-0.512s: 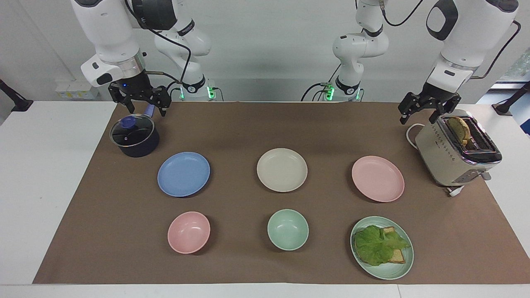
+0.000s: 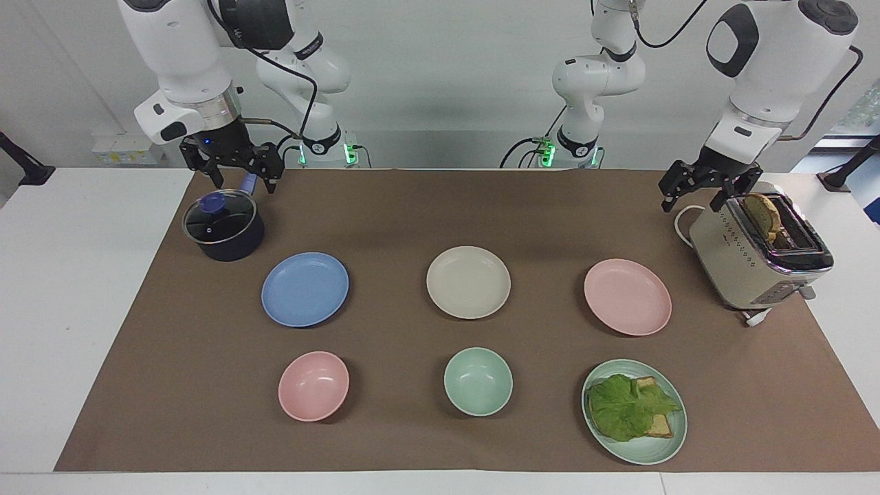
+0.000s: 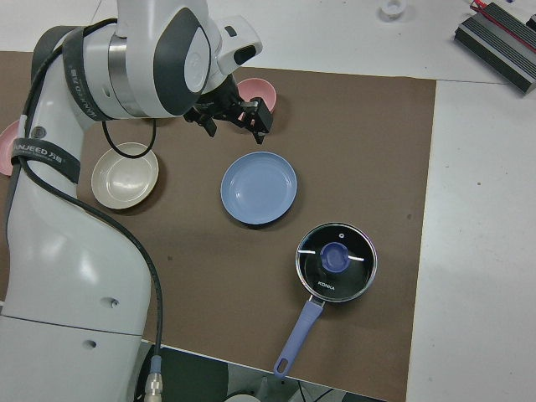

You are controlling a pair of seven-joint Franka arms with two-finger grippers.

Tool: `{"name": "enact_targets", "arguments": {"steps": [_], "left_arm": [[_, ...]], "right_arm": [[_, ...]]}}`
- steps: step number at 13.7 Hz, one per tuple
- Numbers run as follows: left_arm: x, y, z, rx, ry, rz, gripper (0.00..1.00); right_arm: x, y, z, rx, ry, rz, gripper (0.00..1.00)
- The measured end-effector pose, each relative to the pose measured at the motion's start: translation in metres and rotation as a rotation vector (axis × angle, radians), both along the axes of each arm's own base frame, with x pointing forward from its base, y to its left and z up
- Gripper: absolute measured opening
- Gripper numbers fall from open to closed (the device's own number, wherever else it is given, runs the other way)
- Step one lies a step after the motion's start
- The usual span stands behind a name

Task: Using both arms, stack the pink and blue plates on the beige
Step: 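Move the left gripper toward the rim of the pink plate, then grasp the pink plate rim with the left gripper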

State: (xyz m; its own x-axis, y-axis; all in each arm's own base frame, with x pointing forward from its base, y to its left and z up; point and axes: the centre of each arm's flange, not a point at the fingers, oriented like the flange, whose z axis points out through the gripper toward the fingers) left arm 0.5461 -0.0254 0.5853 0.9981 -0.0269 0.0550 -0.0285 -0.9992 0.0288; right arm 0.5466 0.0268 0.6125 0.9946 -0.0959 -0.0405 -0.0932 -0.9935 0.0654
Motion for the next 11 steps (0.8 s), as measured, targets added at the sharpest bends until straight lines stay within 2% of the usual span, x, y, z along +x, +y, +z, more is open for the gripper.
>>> {"name": "enact_targets", "arguments": {"steps": [2,4,9,11], "left_arm": [[-0.002,0.006,-0.029,0.001,0.04,0.012,1.0],[-0.001,0.022,-0.072,0.0,0.053,0.041,1.0],[0.008,0.043,-0.202,-0.01,0.128,0.083,1.0],[0.012,0.054,-0.241,-0.015,0.136,0.102,1.0]], "right_arm": [[0.0,0.0,0.0,0.0,0.0,0.0,1.0],[0.0,0.0,0.0,0.0,0.0,0.0,1.0],[0.0,0.0,0.0,0.0,0.0,0.0,1.0],[0.0,0.0,0.0,0.0,0.0,0.0,1.0]]}}
